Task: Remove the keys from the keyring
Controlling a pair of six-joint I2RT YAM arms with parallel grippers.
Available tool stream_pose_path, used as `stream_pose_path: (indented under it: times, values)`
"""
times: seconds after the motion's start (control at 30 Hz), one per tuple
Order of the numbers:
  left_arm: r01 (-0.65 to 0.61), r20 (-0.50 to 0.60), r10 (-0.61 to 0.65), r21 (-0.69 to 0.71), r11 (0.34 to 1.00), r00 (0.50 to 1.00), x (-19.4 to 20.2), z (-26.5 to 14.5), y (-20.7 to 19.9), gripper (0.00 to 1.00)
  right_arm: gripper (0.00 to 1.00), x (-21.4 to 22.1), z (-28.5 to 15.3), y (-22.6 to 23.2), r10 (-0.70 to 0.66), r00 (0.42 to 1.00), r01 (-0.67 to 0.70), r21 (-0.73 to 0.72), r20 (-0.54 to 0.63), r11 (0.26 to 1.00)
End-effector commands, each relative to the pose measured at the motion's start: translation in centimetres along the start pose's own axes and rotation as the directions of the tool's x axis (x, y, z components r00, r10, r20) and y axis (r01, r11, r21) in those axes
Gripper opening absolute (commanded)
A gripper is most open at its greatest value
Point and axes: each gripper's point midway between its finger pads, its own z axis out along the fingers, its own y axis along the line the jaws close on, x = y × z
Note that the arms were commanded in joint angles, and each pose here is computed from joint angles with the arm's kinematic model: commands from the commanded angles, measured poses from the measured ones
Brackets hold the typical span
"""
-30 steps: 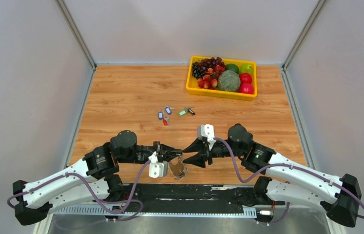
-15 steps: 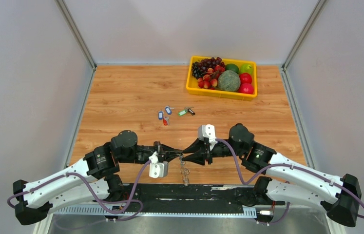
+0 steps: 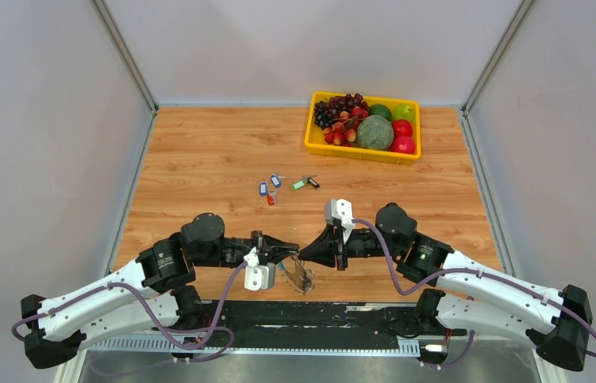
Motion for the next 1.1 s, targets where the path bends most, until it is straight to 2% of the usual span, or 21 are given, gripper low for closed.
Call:
stream_pose_path:
  times: [0.0,0.5,0.8,0.9,0.93,1.0,1.07]
  values:
    - [-0.043,0.05,0.044,-0.031,0.999,0.998,-1.5,-0.2,0.9,0.0,0.0,-3.8,-0.8,-0.3,0.086,0.991,-0.095,0.08,0.106,0.992]
    - [-0.046,0.047,0.048,-0.038,0.998,0.998,-1.5,-0.3,1.0,0.0,0.0,-4.3,-3.1,-2.7,0.279,0.932,-0.329,0.216,0.232,0.919]
    - [-0.047,0.052,0.049,-0.036,0.998,0.997,-1.6,-0.4,0.9,0.0,0.0,-5.3,-4.3,-3.2,0.266,0.915,-0.345,0.246,0.305,0.906]
    - [-0.046,0.05,0.047,-0.036,0.998,0.998,-1.5,-0.4,0.9,0.0,0.0,-4.9,-4.0,-2.7,0.259,0.923,-0.325,0.217,0.286,0.92]
    - [-0.045,0.051,0.047,-0.036,0.998,0.998,-1.5,-0.4,0.9,0.0,0.04,-4.7,-3.8,-2.6,0.254,0.929,-0.313,0.206,0.267,0.927]
    - [-0.046,0.051,0.048,-0.036,0.998,0.998,-1.5,-0.4,0.9,0.0,0.23,-4.2,-3.4,-2.0,0.214,0.952,-0.254,0.175,0.218,0.951]
    - [-0.045,0.052,0.047,-0.034,0.998,0.998,-1.6,-0.3,0.9,0.0,0.35,-3.9,-3.2,-1.1,0.16,0.971,-0.183,0.126,0.179,0.975]
